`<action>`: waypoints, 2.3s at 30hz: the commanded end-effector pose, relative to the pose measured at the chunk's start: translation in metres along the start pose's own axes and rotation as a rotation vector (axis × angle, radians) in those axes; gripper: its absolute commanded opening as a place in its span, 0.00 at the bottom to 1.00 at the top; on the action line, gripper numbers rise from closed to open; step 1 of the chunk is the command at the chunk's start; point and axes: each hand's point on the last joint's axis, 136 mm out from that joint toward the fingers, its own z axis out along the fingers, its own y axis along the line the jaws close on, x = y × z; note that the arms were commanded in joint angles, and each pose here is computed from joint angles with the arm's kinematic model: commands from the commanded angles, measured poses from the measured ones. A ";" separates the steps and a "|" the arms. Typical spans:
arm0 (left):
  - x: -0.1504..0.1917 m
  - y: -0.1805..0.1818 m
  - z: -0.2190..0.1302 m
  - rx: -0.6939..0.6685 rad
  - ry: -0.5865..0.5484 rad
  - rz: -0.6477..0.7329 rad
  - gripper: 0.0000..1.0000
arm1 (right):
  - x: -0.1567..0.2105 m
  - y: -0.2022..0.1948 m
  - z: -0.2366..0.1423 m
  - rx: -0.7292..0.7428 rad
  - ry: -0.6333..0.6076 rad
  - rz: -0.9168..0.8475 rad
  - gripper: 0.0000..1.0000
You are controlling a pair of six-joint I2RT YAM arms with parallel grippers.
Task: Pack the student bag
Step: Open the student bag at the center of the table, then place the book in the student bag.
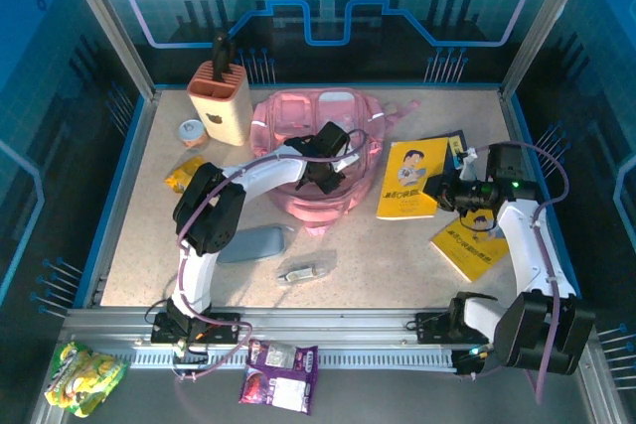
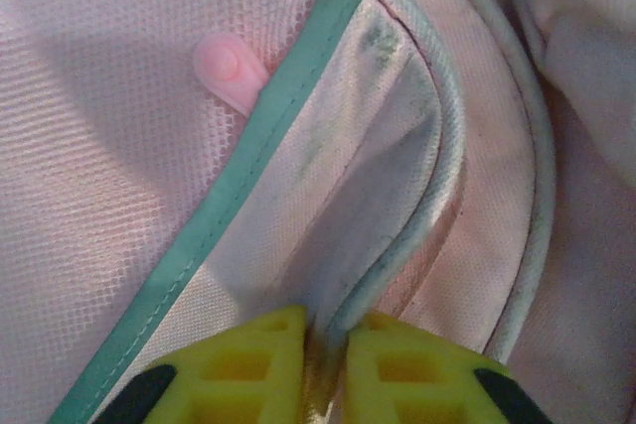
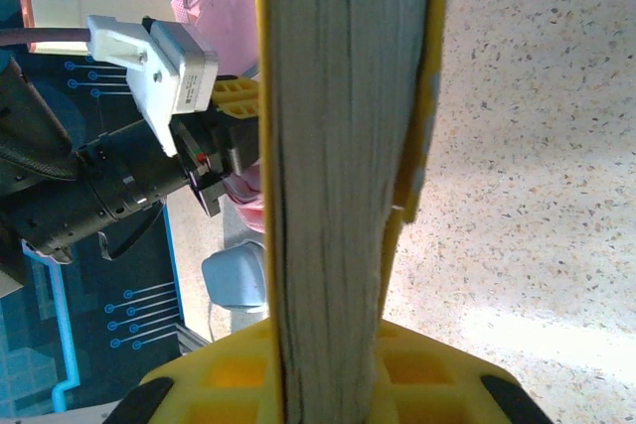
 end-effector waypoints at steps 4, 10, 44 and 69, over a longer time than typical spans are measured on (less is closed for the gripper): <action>-0.020 0.015 -0.038 -0.034 -0.056 -0.015 0.01 | -0.004 0.013 -0.015 -0.051 -0.038 -0.020 0.00; -0.041 0.026 -0.075 -0.079 -0.138 -0.015 0.00 | 0.006 0.019 -0.028 -0.042 -0.031 -0.020 0.00; -0.129 0.051 -0.215 -0.148 -0.456 0.042 0.00 | 0.047 0.079 0.107 -0.110 0.094 -0.200 0.00; -0.120 0.039 -0.204 -0.087 -0.451 0.058 0.00 | -0.031 0.082 0.235 0.031 -0.185 -0.294 0.30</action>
